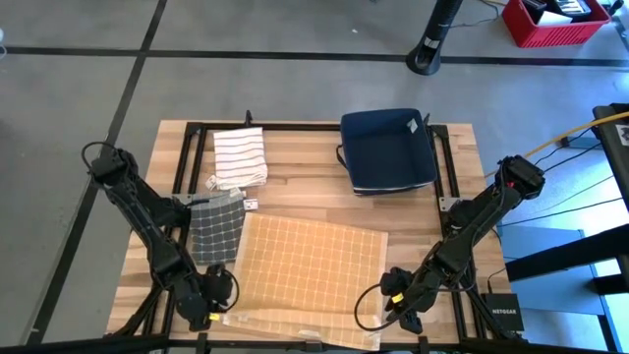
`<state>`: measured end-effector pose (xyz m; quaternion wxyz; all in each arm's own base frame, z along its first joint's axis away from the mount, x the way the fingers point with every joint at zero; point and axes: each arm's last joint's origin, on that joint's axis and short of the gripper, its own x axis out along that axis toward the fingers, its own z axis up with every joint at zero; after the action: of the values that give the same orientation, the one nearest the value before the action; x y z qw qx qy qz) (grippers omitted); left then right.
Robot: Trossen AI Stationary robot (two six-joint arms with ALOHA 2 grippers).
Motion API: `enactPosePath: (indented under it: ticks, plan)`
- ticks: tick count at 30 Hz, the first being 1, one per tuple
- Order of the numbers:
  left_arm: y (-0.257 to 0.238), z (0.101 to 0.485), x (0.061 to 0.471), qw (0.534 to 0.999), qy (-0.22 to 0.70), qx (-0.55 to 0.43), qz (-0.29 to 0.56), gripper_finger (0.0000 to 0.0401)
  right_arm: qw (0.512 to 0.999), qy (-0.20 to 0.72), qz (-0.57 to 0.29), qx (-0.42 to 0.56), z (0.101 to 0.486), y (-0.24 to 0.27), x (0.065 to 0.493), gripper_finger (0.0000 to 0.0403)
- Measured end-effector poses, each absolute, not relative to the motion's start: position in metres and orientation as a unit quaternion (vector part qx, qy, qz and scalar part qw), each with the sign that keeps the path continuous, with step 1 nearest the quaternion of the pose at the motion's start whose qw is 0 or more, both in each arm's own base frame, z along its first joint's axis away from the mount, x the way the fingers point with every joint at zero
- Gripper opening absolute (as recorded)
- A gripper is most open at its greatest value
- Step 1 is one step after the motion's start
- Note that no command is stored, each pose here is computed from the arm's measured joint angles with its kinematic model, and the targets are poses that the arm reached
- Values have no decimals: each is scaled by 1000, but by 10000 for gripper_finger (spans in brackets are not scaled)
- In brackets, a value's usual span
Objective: Fold towel
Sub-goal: Fold the orange towel
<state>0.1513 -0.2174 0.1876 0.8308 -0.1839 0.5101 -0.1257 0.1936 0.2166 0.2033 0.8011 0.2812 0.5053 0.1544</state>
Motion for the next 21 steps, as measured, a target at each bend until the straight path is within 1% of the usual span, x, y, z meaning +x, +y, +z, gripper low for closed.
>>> enactPosePath:
  ticks: [2,4,5,8,10,15,21]
  plan:
    - [-215,196,155,806,532,-218,-145,97,803,503,153,279,203,216,194,144]
    - [-210,206,158,800,526,-247,-151,103,814,492,146,271,203,216,195,146]
    - [-208,209,160,810,510,-253,-142,104,824,482,139,264,203,215,195,147]
    - [-201,211,167,875,425,-223,-65,105,854,447,111,243,204,213,198,147]
    - [-197,204,173,896,398,-197,-23,104,867,430,90,235,201,213,200,147]
    - [-199,176,185,885,439,-155,-2,96,859,444,75,244,183,220,207,147]
    - [-194,149,197,876,473,-95,22,92,832,487,58,258,158,225,220,147]
